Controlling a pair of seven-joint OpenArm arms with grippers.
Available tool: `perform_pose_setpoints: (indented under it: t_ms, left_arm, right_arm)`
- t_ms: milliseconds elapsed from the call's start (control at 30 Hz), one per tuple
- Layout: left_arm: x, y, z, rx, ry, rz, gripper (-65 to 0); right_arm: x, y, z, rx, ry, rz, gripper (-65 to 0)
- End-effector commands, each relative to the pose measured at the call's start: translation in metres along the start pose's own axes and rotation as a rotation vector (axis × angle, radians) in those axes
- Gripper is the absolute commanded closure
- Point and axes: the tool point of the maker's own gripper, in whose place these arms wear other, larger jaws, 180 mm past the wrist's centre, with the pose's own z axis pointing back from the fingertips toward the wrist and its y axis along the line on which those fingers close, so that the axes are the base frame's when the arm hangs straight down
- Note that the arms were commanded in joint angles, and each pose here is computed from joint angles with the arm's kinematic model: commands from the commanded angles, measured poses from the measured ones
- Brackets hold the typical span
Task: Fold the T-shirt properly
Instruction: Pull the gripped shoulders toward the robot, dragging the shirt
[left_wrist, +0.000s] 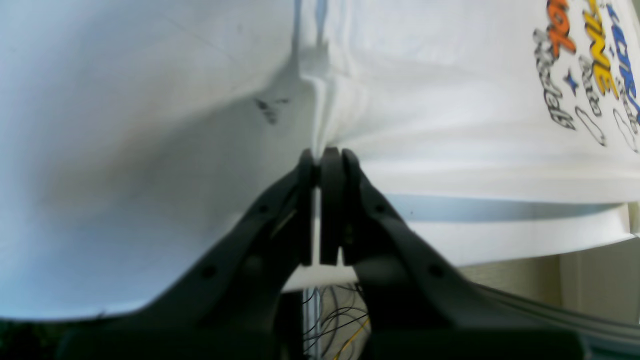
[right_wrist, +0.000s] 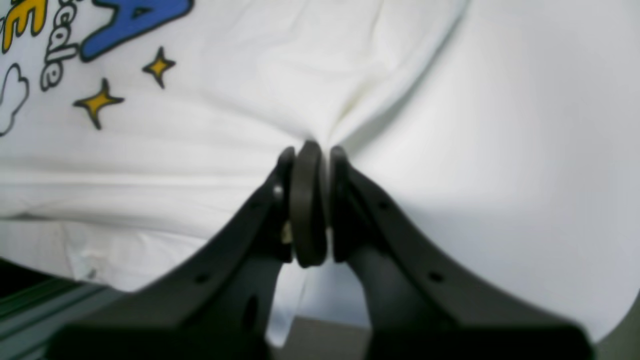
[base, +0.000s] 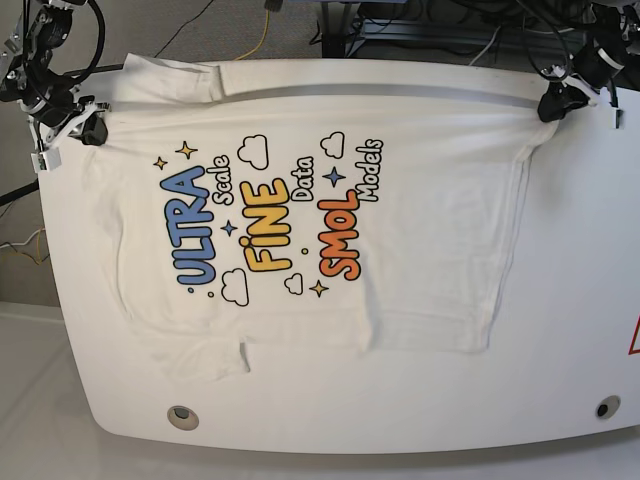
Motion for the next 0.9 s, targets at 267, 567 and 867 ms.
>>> perform_pose_setpoints:
  t_ms: [267, 567, 867]
  left_arm:
    - [0.017, 0.006, 0.032, 0.045, -0.032, -0.036, 0.0]
    - [0.013, 0.008, 0.039, 0.055, -0.006, -0.027, 0.0]
    - [0.004, 0.008, 0.042, 0.058, 0.014, -0.017, 0.0]
  right_arm:
    - [-0.001, -0.014, 0.032, -0.082, -0.033, 0.013, 0.0]
    - [-0.007, -0.019, 0.047, -0.111, -0.029, 0.005, 0.0]
    - [-0.015, -0.026, 0.050, -0.123, -0.021, -0.015, 0.0]
